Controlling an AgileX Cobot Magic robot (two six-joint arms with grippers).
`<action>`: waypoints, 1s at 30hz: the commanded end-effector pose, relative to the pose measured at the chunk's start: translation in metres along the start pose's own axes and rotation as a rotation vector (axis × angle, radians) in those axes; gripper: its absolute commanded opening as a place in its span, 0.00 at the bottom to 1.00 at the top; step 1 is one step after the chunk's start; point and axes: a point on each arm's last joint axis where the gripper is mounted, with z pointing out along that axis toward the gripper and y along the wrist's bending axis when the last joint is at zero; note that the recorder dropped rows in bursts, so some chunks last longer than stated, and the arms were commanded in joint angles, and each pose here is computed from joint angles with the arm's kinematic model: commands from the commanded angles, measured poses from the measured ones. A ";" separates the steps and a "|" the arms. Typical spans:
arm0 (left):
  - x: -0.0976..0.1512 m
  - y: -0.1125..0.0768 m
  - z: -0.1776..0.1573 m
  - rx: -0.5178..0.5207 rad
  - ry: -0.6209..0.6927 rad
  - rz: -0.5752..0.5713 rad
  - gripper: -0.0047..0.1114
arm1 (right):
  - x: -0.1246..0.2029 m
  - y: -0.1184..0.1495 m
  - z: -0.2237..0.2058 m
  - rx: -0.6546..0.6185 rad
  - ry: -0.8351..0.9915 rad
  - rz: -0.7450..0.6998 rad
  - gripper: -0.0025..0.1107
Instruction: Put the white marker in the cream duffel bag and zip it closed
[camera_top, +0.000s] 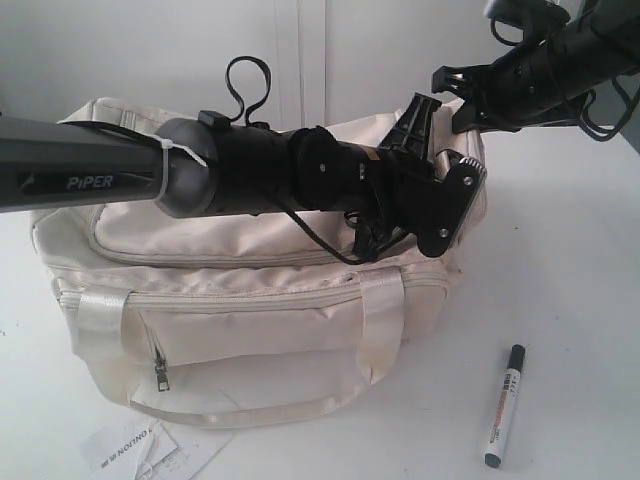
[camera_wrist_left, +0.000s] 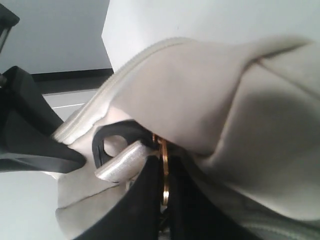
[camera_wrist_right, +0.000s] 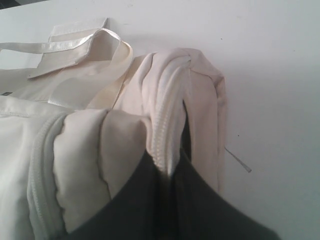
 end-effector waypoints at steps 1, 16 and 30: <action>0.000 0.006 -0.005 0.002 -0.011 -0.029 0.04 | -0.002 -0.001 0.000 0.003 -0.014 0.001 0.02; -0.013 0.026 -0.034 0.065 -0.126 -0.257 0.04 | -0.002 -0.001 0.000 0.003 -0.014 0.001 0.02; -0.011 0.033 -0.050 0.138 -0.158 -0.480 0.04 | -0.002 -0.001 0.000 0.003 -0.014 0.027 0.02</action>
